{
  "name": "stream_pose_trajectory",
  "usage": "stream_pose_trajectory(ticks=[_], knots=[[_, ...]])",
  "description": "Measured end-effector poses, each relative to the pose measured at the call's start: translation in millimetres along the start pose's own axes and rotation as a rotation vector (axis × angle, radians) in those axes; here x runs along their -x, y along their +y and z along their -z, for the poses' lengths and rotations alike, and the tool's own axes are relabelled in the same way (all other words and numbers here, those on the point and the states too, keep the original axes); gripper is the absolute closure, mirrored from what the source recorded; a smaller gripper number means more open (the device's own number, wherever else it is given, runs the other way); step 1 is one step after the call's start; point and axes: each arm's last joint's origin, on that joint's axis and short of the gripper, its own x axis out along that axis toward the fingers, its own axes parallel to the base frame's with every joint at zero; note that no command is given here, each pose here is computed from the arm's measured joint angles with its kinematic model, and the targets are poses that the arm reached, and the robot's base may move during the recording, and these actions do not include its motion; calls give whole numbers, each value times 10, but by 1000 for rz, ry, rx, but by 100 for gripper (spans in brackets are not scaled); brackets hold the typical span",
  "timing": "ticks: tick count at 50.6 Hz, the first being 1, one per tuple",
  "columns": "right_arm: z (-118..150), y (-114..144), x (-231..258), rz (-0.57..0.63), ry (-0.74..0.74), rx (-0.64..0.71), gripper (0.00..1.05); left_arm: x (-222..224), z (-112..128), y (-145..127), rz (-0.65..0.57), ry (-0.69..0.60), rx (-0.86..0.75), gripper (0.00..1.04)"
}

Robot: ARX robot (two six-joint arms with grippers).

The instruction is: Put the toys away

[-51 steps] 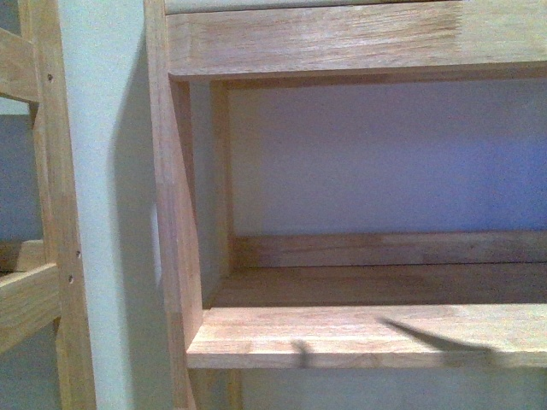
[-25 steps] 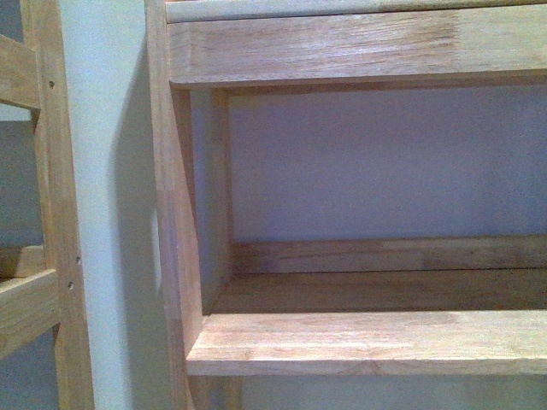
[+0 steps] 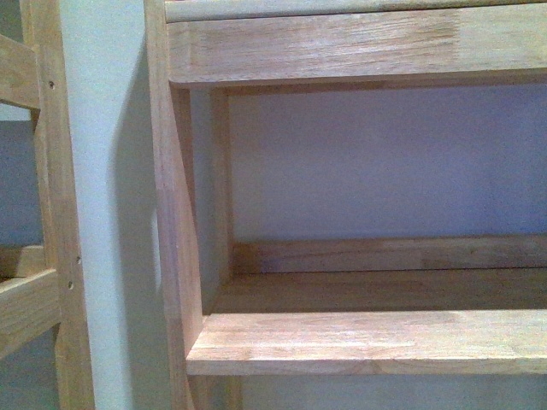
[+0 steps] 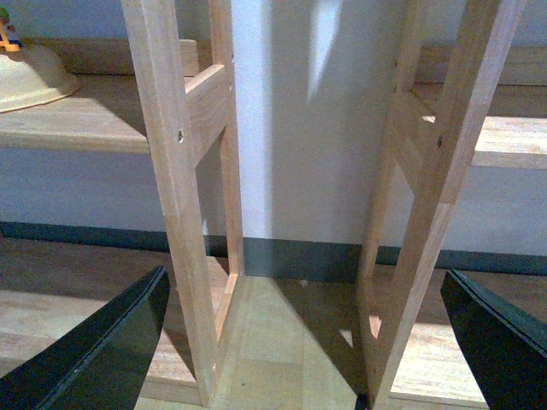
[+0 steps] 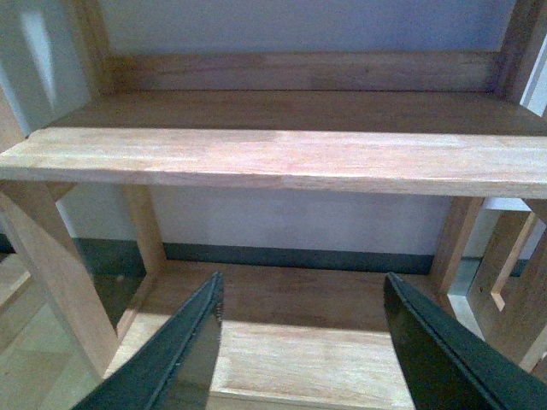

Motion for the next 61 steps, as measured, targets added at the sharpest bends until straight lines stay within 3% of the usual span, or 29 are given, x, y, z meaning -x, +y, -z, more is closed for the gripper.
stream_pose_trajectory(ticks=[14, 36, 53, 61], knots=[[138, -112, 9, 19, -13, 16, 102, 0, 0, 0, -1, 0, 0, 6], [322, -116, 12, 19, -22, 15, 101, 0, 0, 0, -1, 0, 0, 6], [318, -117, 15, 19, -28, 15, 101, 0, 0, 0, 0, 0, 0, 6], [318, -117, 15, 19, -28, 17, 75, 0, 0, 0, 0, 0, 0, 6]])
